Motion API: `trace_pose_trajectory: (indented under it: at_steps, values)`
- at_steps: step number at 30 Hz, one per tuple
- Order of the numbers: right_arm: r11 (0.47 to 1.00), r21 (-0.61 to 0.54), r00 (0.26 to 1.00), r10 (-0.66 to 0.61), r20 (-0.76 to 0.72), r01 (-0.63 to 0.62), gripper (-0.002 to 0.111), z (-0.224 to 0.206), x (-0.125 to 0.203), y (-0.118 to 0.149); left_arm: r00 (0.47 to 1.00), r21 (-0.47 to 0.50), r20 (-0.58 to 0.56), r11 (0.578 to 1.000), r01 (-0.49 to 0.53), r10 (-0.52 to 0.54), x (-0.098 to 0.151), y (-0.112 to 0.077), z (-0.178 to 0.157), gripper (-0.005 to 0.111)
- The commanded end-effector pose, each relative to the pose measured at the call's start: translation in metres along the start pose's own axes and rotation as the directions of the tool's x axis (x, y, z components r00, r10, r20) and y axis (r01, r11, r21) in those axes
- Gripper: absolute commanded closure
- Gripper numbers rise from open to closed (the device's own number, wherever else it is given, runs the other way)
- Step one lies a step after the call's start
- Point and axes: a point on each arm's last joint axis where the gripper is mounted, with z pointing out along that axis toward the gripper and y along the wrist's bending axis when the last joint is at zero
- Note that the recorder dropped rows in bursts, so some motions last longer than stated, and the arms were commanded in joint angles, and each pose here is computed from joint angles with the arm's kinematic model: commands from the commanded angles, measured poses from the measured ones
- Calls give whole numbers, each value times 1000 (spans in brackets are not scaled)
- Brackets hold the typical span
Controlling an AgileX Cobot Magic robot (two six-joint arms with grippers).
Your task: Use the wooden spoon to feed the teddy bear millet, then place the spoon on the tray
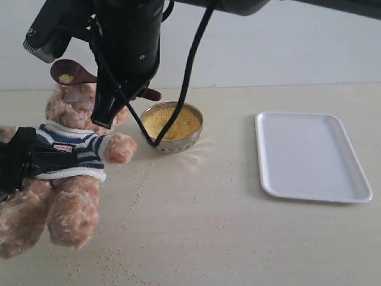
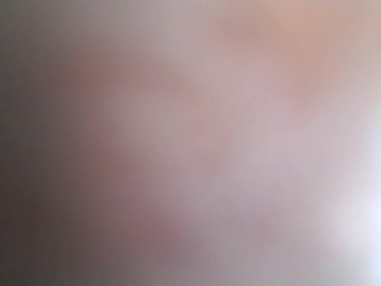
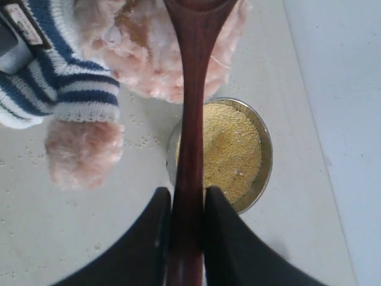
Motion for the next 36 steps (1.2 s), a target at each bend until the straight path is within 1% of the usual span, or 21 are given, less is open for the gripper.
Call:
trace_pose_trajectory:
  at_steps: [1,7,13,18,25,27,31,36]
  values:
    - [999,45,999,-26,-35,27,108,-1,3,-4,1000,29,4,1000,2,-2,-1,-4,1,102]
    - [994,57,994,-88,-59,92,108,-1,4,-4,1000,29,4,1000,2,-2,-1,-4,1,102]
    - [972,145,982,-174,-72,183,108,-8,-3,2,1000,29,4,1000,2,-2,-1,-4,1,102]
    - [966,152,977,-196,-84,207,108,-5,-7,9,1000,29,4,1000,2,-2,-1,-4,1,102]
    - [963,166,973,-189,-134,210,108,19,-8,19,1000,43,-1,999,2,-2,-1,-5,1,102]
    - [955,190,969,-204,-140,228,108,23,-10,23,1000,44,1,999,4,-4,-1,-5,1,102]
    - [919,292,960,-225,-165,266,109,24,-16,27,1000,45,5,999,6,-6,-1,-5,1,102]
    - [906,309,954,-243,-175,287,109,22,-18,30,1000,45,5,999,6,-6,-1,-5,1,102]
